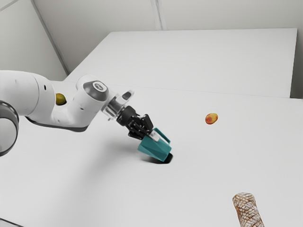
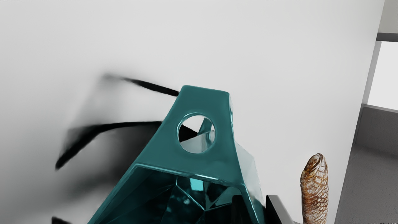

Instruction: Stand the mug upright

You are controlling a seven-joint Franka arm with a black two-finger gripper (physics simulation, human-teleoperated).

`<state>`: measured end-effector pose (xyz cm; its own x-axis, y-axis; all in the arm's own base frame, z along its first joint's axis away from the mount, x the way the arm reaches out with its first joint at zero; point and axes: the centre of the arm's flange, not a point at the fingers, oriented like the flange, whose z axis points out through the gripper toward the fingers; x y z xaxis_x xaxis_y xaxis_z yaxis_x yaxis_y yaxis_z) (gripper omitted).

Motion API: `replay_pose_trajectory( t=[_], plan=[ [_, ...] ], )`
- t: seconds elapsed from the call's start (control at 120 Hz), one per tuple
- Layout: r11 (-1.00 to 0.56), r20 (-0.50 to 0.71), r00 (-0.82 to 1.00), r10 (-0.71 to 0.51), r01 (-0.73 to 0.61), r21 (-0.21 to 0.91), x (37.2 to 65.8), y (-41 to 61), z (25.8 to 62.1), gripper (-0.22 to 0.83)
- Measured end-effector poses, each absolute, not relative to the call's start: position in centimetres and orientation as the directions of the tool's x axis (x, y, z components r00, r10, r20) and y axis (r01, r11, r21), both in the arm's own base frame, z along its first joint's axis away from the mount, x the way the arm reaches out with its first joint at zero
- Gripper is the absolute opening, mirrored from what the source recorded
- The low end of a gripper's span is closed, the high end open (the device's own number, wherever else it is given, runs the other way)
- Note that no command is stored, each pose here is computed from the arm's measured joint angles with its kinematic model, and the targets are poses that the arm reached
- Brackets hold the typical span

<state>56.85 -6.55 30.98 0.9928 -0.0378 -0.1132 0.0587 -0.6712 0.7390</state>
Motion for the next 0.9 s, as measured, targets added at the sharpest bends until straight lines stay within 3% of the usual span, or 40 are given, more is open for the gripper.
replay_pose_trajectory(
  t=[0.267, 0.367, 0.508, 0.725, 0.9],
  plan=[
    [-0.682, -0.101, 0.995, -0.026, 0.057, 0.729, 57.2, -6.7, 32.2, -0.15],
    [-0.726, -0.052, 0.997, -0.061, -0.008, 0.687, 56.9, -7.1, 35.1, -0.15],
    [-0.85, 0.049, 0.97, -0.236, -0.231, 0.474, 55.7, -9.5, 40.5, -0.16],
    [-0.904, -0.025, 0.904, -0.428, -0.426, 0.042, 55.6, -9.1, 40.2, -0.16],
    [-0.896, -0.055, 0.904, -0.425, -0.428, -0.117, 56.2, -8.7, 39.2, -0.17]
  ],
)
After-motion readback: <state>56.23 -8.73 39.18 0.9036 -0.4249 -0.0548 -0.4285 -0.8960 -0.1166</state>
